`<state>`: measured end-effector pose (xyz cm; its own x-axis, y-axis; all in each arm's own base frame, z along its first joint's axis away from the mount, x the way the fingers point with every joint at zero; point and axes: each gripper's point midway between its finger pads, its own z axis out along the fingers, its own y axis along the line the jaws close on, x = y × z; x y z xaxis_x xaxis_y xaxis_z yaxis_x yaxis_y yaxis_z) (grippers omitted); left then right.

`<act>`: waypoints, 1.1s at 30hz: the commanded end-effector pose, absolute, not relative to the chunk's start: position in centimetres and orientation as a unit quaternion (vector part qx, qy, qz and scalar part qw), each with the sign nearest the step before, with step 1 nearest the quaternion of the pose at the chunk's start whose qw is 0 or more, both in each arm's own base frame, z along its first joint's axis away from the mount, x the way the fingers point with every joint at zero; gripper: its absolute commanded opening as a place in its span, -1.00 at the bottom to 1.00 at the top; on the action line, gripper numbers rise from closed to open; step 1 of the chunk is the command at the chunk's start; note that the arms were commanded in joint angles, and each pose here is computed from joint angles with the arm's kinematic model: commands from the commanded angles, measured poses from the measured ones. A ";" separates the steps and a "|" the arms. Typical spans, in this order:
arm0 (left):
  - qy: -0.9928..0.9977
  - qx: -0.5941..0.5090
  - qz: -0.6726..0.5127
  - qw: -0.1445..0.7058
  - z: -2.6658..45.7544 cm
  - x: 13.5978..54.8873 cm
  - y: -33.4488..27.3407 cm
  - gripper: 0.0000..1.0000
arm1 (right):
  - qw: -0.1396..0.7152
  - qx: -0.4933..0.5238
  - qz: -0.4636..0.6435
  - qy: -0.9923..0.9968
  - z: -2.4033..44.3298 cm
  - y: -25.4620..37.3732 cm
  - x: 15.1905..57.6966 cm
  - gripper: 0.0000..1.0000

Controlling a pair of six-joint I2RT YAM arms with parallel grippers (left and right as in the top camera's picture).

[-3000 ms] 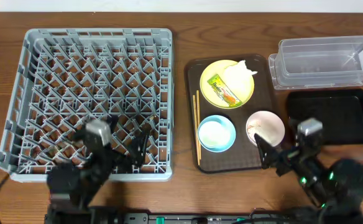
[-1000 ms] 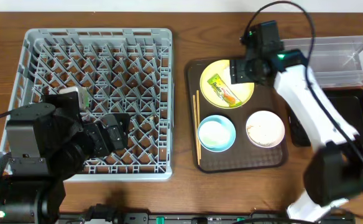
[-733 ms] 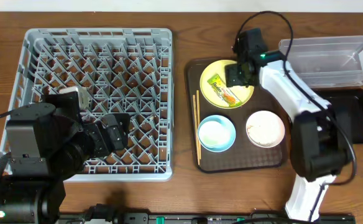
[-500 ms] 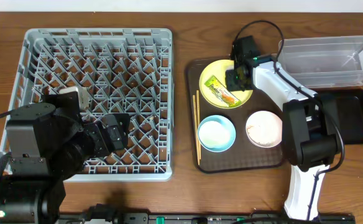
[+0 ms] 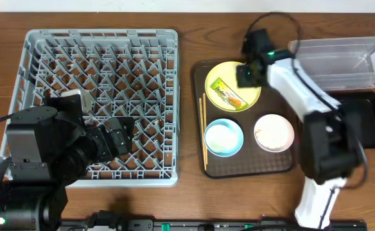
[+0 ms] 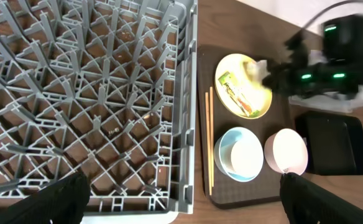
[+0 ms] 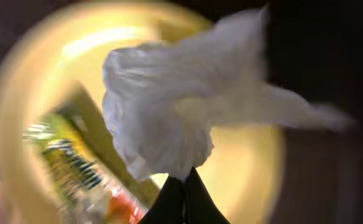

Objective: Sort waste into correct bins and load items into the dishwasher
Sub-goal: 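Grasp the white tissue on the yellow plate with the right gripper, then carry the tissue to the clear plastic bin and release it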

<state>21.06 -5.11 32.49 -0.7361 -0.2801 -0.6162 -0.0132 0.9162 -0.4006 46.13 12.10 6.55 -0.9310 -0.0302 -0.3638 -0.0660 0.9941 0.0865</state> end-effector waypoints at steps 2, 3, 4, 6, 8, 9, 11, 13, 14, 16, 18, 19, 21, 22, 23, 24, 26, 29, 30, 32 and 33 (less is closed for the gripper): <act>0.912 -0.086 -0.184 0.357 32.7 21.1 -4.9 0.96 | 0.307 0.018 0.062 0.950 17.9 8.3 47.9 -0.98; 0.912 -0.085 -0.184 0.357 32.7 21.1 -4.9 0.96 | 0.320 0.028 0.059 0.945 19.2 7.2 47.9 -0.98; 0.912 -0.086 -0.184 0.357 32.7 21.1 -4.9 0.96 | 0.330 0.041 0.052 0.941 20.2 5.9 47.8 -0.98; 0.912 -0.086 -0.184 0.357 32.7 21.1 -4.9 0.96 | 0.342 0.068 0.036 0.937 21.2 3.0 47.7 -0.98; 0.912 -0.086 -0.184 0.357 32.7 21.1 -4.9 0.96 | 0.340 0.095 0.025 0.935 21.0 0.0 47.8 -0.98; 0.912 -0.086 -0.184 0.357 32.7 21.1 -4.9 0.96 | 0.335 0.107 0.020 0.936 20.5 -1.3 47.9 -0.98; 0.912 -0.086 -0.184 0.357 32.7 21.1 -4.9 0.96 | 0.320 0.118 0.009 0.940 19.3 -3.6 47.8 -0.98; 0.912 -0.086 -0.184 0.357 32.7 21.1 -4.9 0.96 | 0.301 0.122 0.003 0.946 17.7 -4.9 47.7 -0.98; 0.912 -0.085 -0.184 0.357 32.7 21.1 -4.9 0.96 | 0.291 0.118 0.004 0.949 16.9 -5.2 47.7 -0.98; 0.912 -0.086 -0.184 0.357 32.7 21.1 -4.9 0.95 | 0.277 0.108 0.010 0.955 15.3 -5.3 48.0 -0.98; 0.912 -0.086 -0.184 0.357 32.7 21.1 -4.9 0.96 | 0.266 0.104 0.010 0.958 13.9 -5.3 48.3 -0.98; 0.912 -0.086 -0.184 0.357 32.7 21.1 -4.9 0.96 | 0.264 0.103 0.011 0.959 13.4 -5.2 48.6 -0.98; 0.912 -0.086 -0.184 0.357 32.7 21.1 -4.9 0.96 | 0.270 0.097 0.009 0.958 13.1 -5.2 49.1 -0.73; 0.912 -0.086 -0.184 0.357 32.7 21.1 -4.9 0.95 | 0.274 0.097 0.009 0.957 13.1 -5.2 49.4 -0.25; 0.912 -0.085 -0.184 0.357 32.7 21.1 -4.9 0.96 | 0.277 0.096 0.012 0.956 13.2 -5.2 49.5 0.02; 0.912 -0.085 -0.184 0.357 32.7 21.1 -4.9 0.96 | 0.280 0.093 0.021 0.955 13.6 -4.8 49.5 0.15; 0.912 -0.085 -0.184 0.357 32.7 21.1 -4.9 0.96 | 0.282 0.079 0.059 0.954 14.7 -3.1 49.2 0.23; 0.912 -0.085 -0.184 0.357 32.7 21.1 -4.9 0.96 | 0.285 0.040 0.140 0.947 17.2 1.1 48.1 0.32; 0.912 -0.085 -0.184 0.357 32.7 21.1 -4.9 0.96 | 0.283 0.027 0.157 0.946 17.9 2.6 47.6 0.33; 0.912 -0.085 -0.184 0.357 32.7 21.1 -4.9 0.96 | 0.278 -0.006 0.169 0.946 18.6 5.1 46.7 0.33; 0.912 -0.085 -0.184 0.357 32.7 21.1 -4.9 0.96 | 0.272 -0.029 0.170 0.947 18.5 6.6 46.2 0.29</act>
